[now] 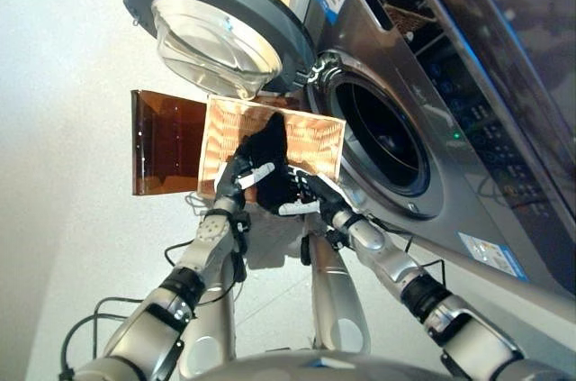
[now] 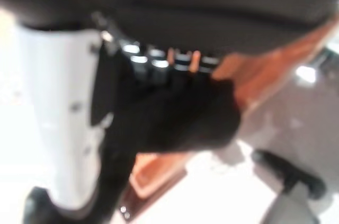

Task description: Pick up the clothes and place them into the washing machine

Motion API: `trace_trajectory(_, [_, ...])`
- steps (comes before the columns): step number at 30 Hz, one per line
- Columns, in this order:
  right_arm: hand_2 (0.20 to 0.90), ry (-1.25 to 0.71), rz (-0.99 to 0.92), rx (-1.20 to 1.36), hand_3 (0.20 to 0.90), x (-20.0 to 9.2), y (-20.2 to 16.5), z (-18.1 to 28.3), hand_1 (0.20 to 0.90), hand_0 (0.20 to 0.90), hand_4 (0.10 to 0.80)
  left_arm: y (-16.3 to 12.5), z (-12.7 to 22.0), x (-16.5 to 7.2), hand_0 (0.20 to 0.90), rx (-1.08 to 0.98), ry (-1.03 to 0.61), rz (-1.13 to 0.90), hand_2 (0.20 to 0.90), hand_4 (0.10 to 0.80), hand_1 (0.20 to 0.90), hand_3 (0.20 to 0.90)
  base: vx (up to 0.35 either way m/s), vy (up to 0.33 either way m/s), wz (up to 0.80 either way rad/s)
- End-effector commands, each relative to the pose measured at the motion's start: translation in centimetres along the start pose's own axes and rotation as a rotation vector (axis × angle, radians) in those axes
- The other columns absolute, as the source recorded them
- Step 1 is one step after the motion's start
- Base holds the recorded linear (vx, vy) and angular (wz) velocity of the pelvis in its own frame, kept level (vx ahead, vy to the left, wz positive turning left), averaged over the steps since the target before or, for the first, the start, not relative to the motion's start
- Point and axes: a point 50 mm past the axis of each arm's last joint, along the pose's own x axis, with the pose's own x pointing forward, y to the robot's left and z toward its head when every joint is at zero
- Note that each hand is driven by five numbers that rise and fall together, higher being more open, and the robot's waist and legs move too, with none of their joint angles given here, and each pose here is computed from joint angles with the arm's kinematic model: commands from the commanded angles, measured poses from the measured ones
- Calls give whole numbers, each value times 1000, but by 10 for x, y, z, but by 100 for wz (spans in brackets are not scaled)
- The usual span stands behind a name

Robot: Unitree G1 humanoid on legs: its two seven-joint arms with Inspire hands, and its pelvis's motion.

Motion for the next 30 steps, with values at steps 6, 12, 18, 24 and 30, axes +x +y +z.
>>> trace_trajectory(6, [900, -108, 144, -90, 900, 11, 24, 25, 900, 900, 800, -45, 21, -6, 200, -47, -137, -204, 200, 300, 200, 200, 0, 0, 0])
trace_trajectory(12, [900, -93, 124, -127, 900, 14, 27, 24, 900, 900, 800, -47, 22, -6, 200, -46, -137, -203, 200, 300, 200, 200, 0, 0, 0])
trace_trajectory(18, [900, -96, 57, -105, 900, 14, 25, 22, 900, 900, 800, -44, 22, -6, 200, -49, -136, -180, 200, 300, 200, 200, 0, 0, 0])
trace_trajectory(24, [900, -93, 19, -105, 900, 13, 22, 21, 900, 900, 800, -44, 22, -6, 200, -49, -136, -179, 200, 300, 200, 200, 0, 0, 0])
trace_trajectory(30, [900, -89, 2, -97, 900, 9, 20, 18, 900, 900, 800, -42, 22, -11, 200, -62, -147, -193, 200, 300, 200, 200, 0, 0, 0])
